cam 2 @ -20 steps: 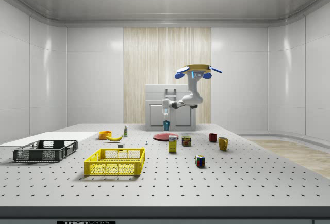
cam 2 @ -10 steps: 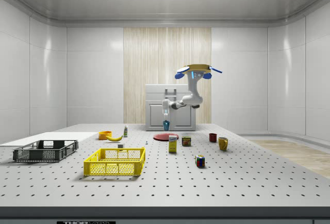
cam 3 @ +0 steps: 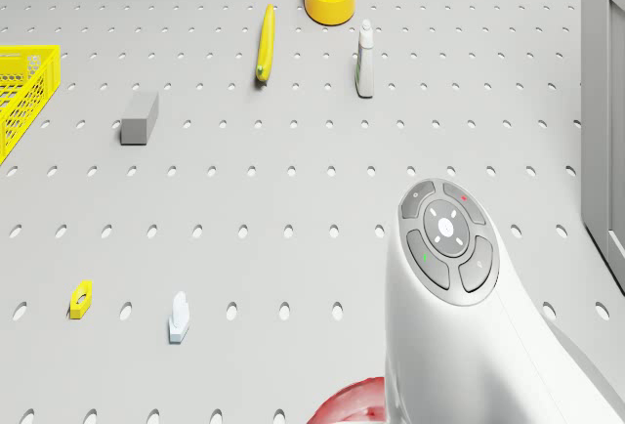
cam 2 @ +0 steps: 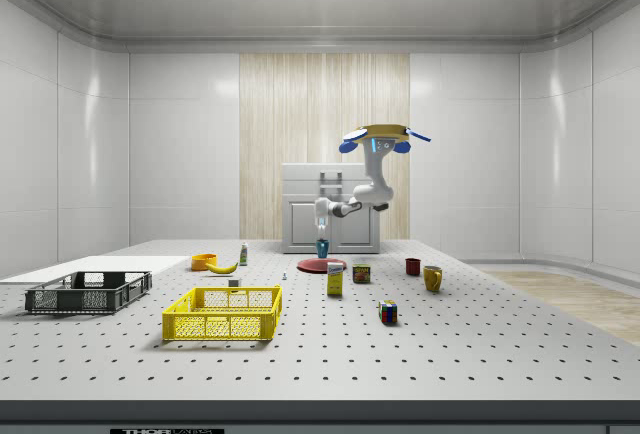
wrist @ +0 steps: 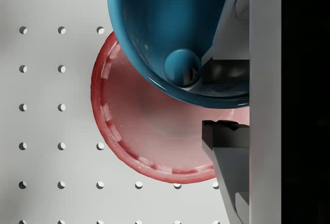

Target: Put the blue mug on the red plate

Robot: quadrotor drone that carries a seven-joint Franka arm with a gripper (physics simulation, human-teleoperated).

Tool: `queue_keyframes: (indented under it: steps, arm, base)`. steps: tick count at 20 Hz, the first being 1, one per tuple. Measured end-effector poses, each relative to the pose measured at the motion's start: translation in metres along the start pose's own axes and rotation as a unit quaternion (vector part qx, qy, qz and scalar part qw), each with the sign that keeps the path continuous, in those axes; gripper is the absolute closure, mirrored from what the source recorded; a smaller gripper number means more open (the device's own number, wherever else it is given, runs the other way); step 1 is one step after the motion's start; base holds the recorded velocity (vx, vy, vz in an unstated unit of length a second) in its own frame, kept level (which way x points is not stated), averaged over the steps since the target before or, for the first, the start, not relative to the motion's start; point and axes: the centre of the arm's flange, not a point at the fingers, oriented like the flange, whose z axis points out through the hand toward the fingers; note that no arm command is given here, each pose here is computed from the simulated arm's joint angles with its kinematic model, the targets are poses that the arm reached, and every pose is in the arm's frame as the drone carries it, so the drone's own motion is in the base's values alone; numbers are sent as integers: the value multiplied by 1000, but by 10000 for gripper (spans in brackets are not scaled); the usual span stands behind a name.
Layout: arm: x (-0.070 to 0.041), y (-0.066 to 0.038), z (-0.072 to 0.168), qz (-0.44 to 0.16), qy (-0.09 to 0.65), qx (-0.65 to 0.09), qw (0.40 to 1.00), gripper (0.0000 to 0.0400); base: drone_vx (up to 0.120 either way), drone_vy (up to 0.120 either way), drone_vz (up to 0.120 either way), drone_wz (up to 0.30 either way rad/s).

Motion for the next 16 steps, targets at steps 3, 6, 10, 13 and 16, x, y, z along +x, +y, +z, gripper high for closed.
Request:
queue_keyframes:
  steps: [3,6,10,13,16]
  arm:
    - [4,4,7,0,0,0,1000,300]
    - [6,6,17,0,0,0,1000,300]
    - [8,8,27,0,0,0,1000,300]
    - [9,9,33,1,0,0,1000,254]
    - [9,9,35,1,0,0,1000,120]
  base:
    - [0,0,0,0]
    - [0,0,0,0]
    - [0,0,0,0]
    - [0,0,0,0]
    - [0,0,0,0]
